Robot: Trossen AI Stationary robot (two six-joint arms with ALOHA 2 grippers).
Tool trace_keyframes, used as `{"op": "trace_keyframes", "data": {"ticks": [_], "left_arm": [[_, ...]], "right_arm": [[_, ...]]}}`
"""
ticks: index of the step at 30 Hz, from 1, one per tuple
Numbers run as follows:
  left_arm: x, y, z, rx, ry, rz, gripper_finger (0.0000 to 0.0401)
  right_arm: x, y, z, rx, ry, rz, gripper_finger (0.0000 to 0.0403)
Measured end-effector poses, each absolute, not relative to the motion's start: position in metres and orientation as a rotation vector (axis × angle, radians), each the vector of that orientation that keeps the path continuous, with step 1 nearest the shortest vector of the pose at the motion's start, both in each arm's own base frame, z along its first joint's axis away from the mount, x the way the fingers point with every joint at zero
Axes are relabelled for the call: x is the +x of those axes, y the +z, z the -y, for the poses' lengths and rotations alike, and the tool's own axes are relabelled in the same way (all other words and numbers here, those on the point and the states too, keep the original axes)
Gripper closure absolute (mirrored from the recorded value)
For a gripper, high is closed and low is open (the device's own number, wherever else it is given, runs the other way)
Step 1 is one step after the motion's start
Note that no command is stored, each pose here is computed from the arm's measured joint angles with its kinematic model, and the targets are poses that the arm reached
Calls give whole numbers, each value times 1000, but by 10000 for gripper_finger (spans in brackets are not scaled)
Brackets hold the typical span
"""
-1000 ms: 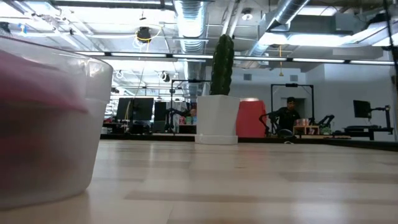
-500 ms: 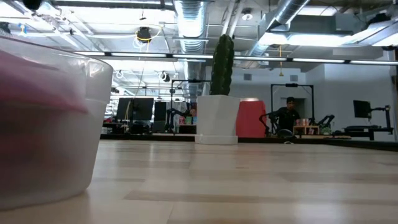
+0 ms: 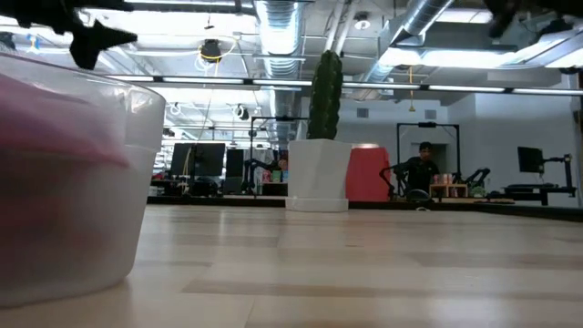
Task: Sort popcorn bags into baskets
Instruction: Return to Home Position
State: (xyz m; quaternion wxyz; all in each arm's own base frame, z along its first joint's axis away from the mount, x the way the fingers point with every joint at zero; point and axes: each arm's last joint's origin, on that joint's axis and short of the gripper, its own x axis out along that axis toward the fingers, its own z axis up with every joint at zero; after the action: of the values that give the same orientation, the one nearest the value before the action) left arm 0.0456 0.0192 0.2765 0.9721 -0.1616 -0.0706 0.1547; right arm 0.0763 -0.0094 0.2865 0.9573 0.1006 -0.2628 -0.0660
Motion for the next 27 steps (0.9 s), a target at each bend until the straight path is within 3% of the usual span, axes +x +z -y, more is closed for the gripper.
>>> {"op": "trace_keyframes", "data": {"ticks": [3, 12, 19, 27], "left_arm": [[50, 259, -21, -355, 288, 101, 165], [69, 213, -31, -430, 318, -19, 165], [86, 174, -32, -482, 240, -41, 165], [90, 173, -22, -375, 178, -43, 165]], "right_arm": [[65, 265, 10, 206, -164, 525, 181], [92, 203, 13, 207, -193, 410, 181], [90, 205, 13, 160, -200, 425, 181], [91, 203, 13, 128, -216, 396, 181]]}}
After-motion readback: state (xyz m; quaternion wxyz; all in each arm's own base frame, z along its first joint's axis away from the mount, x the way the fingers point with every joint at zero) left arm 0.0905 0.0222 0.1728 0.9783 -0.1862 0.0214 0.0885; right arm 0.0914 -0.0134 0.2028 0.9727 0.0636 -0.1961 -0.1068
